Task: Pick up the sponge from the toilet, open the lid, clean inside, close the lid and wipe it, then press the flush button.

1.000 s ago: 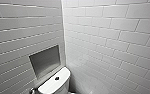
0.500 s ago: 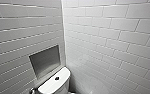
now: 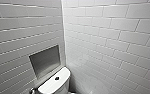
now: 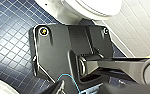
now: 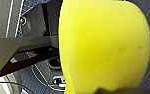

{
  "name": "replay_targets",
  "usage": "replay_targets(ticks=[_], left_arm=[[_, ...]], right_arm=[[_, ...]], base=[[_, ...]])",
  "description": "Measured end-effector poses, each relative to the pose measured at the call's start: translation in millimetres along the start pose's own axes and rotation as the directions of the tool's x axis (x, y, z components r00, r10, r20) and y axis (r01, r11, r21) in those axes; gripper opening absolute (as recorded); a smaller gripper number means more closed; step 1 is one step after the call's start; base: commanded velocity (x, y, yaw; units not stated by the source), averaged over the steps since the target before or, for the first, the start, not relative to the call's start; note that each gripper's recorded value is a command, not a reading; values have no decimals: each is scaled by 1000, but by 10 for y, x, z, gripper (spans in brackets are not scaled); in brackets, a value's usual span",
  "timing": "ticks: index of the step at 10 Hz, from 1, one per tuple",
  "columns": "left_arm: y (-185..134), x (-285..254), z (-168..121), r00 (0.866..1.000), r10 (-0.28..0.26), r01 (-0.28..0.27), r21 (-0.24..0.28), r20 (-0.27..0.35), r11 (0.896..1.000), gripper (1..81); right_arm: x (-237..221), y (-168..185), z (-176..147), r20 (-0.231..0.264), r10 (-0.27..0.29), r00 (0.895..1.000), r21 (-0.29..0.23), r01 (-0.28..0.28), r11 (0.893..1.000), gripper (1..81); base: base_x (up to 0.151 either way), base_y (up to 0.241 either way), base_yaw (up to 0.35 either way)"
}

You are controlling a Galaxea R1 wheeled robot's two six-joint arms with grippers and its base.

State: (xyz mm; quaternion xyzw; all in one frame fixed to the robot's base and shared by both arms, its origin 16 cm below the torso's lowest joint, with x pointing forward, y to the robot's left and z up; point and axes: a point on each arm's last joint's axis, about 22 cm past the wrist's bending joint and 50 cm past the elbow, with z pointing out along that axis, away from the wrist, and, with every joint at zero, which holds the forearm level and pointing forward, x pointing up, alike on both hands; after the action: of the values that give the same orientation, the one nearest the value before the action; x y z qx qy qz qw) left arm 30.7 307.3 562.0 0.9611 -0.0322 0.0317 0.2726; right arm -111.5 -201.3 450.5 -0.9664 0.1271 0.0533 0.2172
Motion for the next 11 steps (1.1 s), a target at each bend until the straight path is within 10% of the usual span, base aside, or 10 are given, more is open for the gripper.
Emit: replay_targets(ticks=[6, 11], left_arm=[[452, 948, -91, 980, 163, -173, -75, -116, 982, 811], [1196, 1977, -524, 939, 287, -318, -160, -190, 934, 811]], right_arm=[[-5, -129, -81, 6, 4, 1000, 47, -4, 999, 10], [-39, -125, -147, 4, 10, 1000, 60, -10, 998, 10]], base=[[0, 0, 0], [0, 0, 0]])
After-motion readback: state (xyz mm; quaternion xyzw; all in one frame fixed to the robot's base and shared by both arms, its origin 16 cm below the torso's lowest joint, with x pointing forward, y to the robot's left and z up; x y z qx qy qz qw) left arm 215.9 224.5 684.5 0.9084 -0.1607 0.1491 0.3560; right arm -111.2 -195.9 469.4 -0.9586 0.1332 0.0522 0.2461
